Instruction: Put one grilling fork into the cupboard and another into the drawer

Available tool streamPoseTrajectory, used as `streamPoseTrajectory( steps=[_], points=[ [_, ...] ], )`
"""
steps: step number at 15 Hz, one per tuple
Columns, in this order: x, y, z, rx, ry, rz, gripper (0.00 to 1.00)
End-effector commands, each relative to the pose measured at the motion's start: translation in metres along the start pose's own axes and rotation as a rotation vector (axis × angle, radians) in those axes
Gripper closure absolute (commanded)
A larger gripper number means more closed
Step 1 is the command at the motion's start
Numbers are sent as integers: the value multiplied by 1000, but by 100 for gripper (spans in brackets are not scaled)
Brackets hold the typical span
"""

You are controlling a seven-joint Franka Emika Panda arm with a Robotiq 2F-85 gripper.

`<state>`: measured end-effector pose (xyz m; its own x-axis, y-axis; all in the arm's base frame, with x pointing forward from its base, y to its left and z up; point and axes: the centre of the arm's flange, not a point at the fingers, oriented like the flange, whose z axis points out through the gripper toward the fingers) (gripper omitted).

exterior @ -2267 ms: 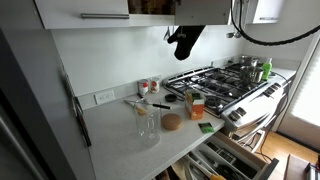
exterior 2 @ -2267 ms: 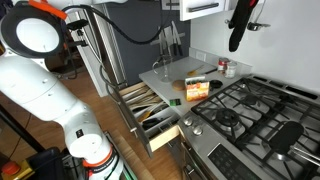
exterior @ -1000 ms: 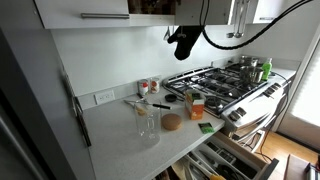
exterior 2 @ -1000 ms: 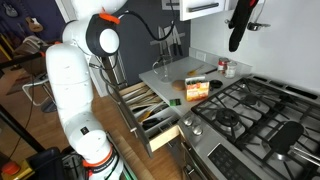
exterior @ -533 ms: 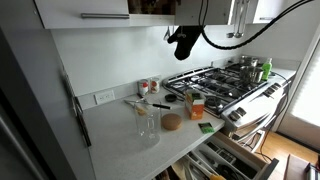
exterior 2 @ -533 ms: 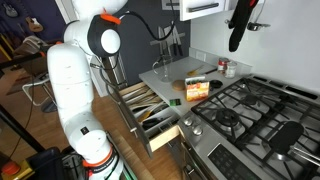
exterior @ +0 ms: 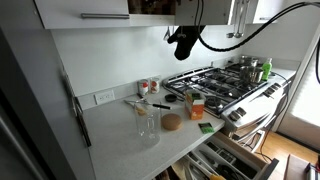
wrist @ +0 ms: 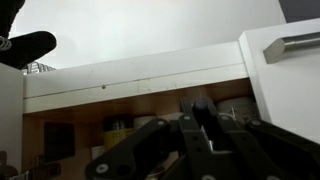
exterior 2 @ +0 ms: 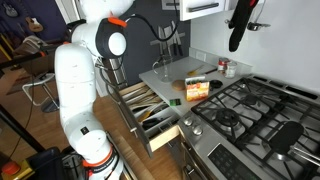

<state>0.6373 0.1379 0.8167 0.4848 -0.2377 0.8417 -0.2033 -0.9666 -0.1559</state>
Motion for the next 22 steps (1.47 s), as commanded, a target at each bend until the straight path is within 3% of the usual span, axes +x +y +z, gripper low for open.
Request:
streamPoseTrajectory(
  steps=[1,13,22],
  points=[
    [23,-1,23,8,35,25,96],
    [23,-3,69,52,75,89,96],
    [20,-12,80,78,91,98,96]
  ],
)
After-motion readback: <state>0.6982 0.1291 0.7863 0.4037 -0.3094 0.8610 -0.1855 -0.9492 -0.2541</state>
